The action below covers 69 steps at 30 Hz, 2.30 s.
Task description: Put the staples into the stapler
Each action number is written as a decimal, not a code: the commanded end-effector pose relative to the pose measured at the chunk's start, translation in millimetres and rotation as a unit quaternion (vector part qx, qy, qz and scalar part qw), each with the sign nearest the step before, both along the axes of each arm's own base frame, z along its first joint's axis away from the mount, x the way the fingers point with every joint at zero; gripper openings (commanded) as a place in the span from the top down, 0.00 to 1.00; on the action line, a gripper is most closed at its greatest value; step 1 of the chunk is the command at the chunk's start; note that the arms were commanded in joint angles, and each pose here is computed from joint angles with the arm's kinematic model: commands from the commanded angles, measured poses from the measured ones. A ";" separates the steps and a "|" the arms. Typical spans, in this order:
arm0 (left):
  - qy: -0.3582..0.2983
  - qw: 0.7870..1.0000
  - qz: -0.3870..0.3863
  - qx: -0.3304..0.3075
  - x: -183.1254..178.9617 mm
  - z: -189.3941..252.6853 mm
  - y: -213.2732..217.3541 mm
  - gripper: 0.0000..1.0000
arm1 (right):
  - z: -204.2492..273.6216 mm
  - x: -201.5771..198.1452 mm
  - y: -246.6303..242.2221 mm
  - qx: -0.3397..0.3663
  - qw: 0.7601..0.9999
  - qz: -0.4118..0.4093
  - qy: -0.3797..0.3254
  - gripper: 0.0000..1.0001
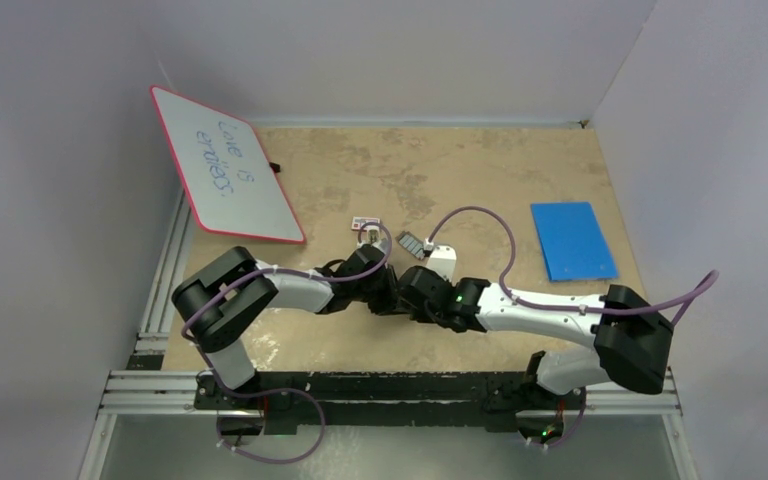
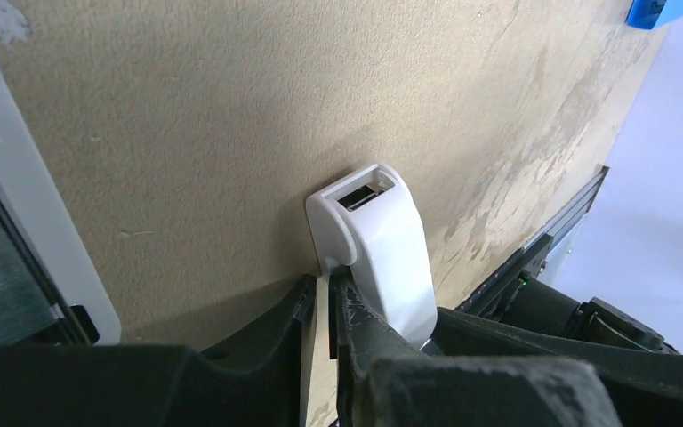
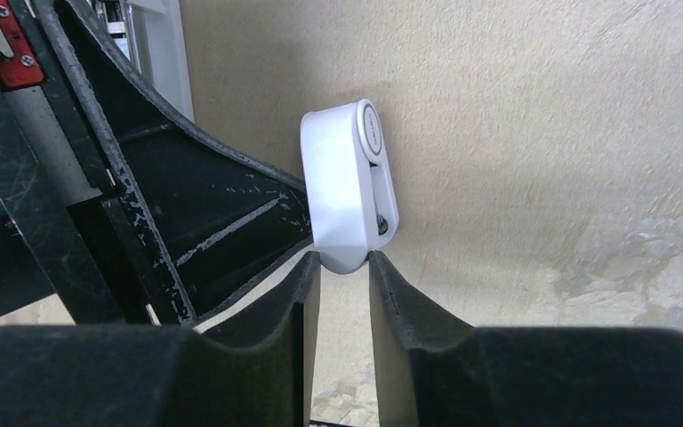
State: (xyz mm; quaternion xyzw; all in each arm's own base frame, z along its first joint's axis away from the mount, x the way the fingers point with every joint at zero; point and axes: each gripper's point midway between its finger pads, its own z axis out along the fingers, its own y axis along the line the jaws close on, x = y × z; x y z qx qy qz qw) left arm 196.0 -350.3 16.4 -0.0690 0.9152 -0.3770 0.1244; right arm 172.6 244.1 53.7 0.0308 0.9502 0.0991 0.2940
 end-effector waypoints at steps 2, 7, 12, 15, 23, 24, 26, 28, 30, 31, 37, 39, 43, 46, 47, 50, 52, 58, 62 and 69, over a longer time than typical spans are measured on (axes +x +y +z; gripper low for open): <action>-0.024 0.998 -0.004 0.062 1.6 -14.1 20.2 0.89 | -5.4 -5.8 -0.9 -0.006 1.000 0.002 0.014 0.75; -0.025 0.998 -0.007 0.059 1.2 -12.8 18.9 0.90 | -18.6 -6.9 -7.1 -0.026 0.999 -0.005 0.021 0.77; -0.029 0.997 -0.004 0.067 2.6 -9.4 22.1 0.91 | -28.4 -6.2 -11.5 -0.036 0.999 -0.010 0.024 0.80; -0.037 0.997 0.001 0.074 5.0 -5.1 25.0 0.91 | -32.9 -5.4 -15.1 -0.035 0.999 -0.015 0.029 0.81; -0.057 0.995 0.010 0.081 10.1 7.5 30.8 0.91 | -8.9 8.4 -5.9 -0.013 1.000 -0.015 0.001 0.79; -0.059 0.995 0.012 0.082 10.5 8.7 31.8 0.91 | -2.8 11.9 -3.8 -0.009 1.000 -0.014 -0.006 0.78; -0.063 0.994 0.015 0.084 11.4 11.5 33.7 0.91 | 6.9 19.3 -1.9 -0.004 1.000 -0.013 -0.016 0.75; -0.068 0.994 0.018 0.084 11.7 14.7 35.7 0.91 | 14.4 29.4 -5.5 -0.006 1.000 -0.011 -0.028 0.72; -0.072 0.994 0.019 0.082 11.5 18.5 37.0 0.90 | 23.0 42.5 -10.7 -0.004 0.999 -0.009 -0.043 0.68; -0.073 0.994 0.020 0.080 11.1 20.1 37.7 0.90 | 29.1 50.1 -10.3 0.001 0.998 -0.001 -0.056 0.65; -0.077 0.994 0.020 0.074 7.8 26.3 41.7 0.89 | 49.0 76.2 2.7 -0.009 0.988 0.118 -0.102 0.37; -0.078 0.994 0.021 0.071 6.2 28.9 43.4 0.88 | 56.5 75.6 24.7 0.024 0.972 0.204 -0.112 0.31; -0.071 0.995 0.030 0.062 1.6 33.6 51.9 0.88 | 52.7 80.9 34.9 -0.020 0.955 0.278 -0.100 0.24; -0.058 0.995 0.042 0.064 -6.3 33.7 68.6 0.87 | 37.0 79.5 32.3 -0.059 0.932 0.344 -0.092 0.23; -0.057 0.996 0.046 0.059 -7.5 35.4 72.4 0.87 | 34.7 78.5 32.4 -0.065 0.923 0.367 -0.090 0.23; -0.059 0.995 0.060 0.049 -7.7 41.8 83.0 0.87 | 19.7 73.0 27.2 -0.099 0.888 0.441 -0.085 0.25; -0.064 0.994 0.068 0.048 -6.9 47.2 89.1 0.86 | 13.8 71.0 21.7 -0.116 0.874 0.464 -0.085 0.25; -0.073 0.993 0.084 0.038 -1.7 54.7 101.5 0.86 | 19.1 76.8 20.9 -0.130 0.850 0.493 -0.130 0.25; -0.072 0.993 0.085 0.034 2.7 54.1 104.7 0.86 | 26.4 80.7 28.8 -0.126 0.829 0.515 -0.177 0.24; -0.073 0.993 0.087 0.040 4.9 51.4 107.9 0.86 | -1.0 65.1 27.2 -0.116 0.800 0.575 -0.129 0.25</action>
